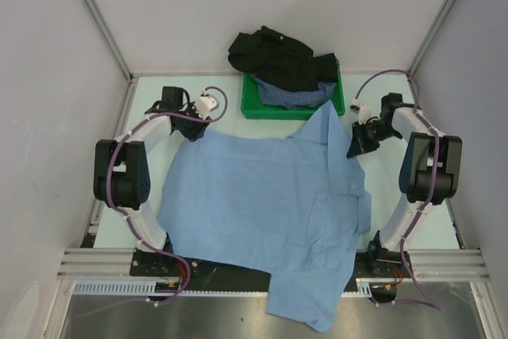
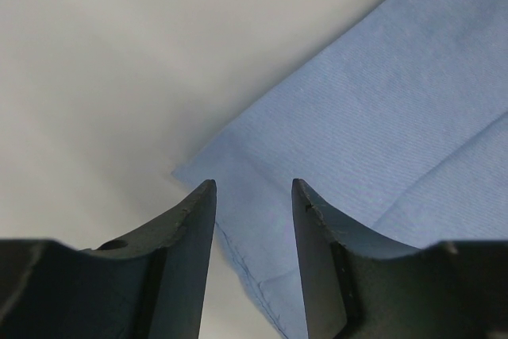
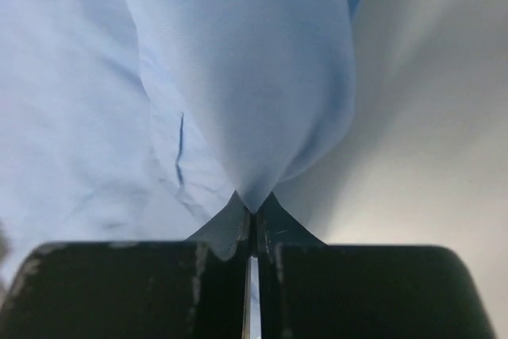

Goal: Fold and stack the long sleeve shirts
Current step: Flatten the shirt out

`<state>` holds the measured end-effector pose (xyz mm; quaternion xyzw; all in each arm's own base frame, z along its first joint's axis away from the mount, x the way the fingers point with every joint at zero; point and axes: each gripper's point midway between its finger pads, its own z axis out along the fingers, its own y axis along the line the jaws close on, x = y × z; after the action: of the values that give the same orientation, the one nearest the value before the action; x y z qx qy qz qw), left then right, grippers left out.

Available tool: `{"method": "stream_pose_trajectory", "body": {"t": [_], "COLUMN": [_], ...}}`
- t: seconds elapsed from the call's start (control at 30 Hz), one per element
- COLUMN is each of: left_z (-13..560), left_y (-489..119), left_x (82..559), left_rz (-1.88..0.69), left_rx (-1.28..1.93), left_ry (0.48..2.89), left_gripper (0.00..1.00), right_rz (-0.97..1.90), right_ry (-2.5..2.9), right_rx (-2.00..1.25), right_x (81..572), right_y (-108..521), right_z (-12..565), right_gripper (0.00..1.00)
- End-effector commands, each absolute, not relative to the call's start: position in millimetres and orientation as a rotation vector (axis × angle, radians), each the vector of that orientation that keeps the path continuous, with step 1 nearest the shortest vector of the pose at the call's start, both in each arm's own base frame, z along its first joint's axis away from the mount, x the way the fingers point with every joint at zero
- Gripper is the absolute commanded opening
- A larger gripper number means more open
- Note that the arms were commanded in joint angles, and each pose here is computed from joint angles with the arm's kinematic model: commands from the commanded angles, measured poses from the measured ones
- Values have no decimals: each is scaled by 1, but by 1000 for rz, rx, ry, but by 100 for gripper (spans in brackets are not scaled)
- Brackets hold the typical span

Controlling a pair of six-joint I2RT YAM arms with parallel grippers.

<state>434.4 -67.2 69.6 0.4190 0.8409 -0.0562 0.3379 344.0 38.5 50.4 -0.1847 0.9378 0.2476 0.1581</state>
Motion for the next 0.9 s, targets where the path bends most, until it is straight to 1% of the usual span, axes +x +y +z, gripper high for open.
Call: {"method": "stream_pose_trajectory", "body": {"t": [0.0,0.07,0.13,0.2,0.23,0.27,0.3,0.33,0.37,0.4,0.47,0.57,0.67,0.73,0.77,0.87], "left_z": [93,93,94,96,94,95,96,97,97,96,96,90,82,80,81,83], "left_y": [-71,-73,-74,-74,-74,-74,-75,-74,-74,-75,-76,-76,-73,-70,-69,-68], "left_x": [430,430,435,439,440,440,440,439,439,437,434,428,421,418,418,417], "left_rz": [-197,-215,-220,-220,-223,-221,-222,-221,-219,-224,-233,-245,-250,-255,-257,-254], "left_rx": [1072,1065,1051,1041,1040,1041,1045,1046,1048,1050,1052,1062,1073,1072,1064,1056], "left_ry": [2130,2128,2130,2135,2140,2140,2135,2133,2131,2131,2129,2139,2156,2164,2166,2168], "left_gripper": [48,48,49,49,49,49,50,50,50,50,50,50,50,50,51,50], "right_rz": [1032,1086,1112,1071,1041,1016,1001,1004,968,936,858,774,749,777,806,904], "right_ry": [2298,2168,2147,2125,2143,2208,2215,2283,2350,2376,2450,2524,2560,2567,2595,2634], "right_rx": [-494,-525,-485,-506,-512,-503,-530,-507,-484,-457,-422,-399,-373,-365,-357,-341], "right_x": [365,383,401,435,445,447,455,458,454,455,445,425,405,395,385,367], "right_y": [74,96,112,127,128,126,128,126,118,109,89,57,32,23,25,35], "right_z": [170,204,216,219,215,207,210,188,174,167,144,118,103,94,84,67], "right_gripper": [0,0,0,2,7,17,24,32,46,52,61,63,62,60,55,49]}}
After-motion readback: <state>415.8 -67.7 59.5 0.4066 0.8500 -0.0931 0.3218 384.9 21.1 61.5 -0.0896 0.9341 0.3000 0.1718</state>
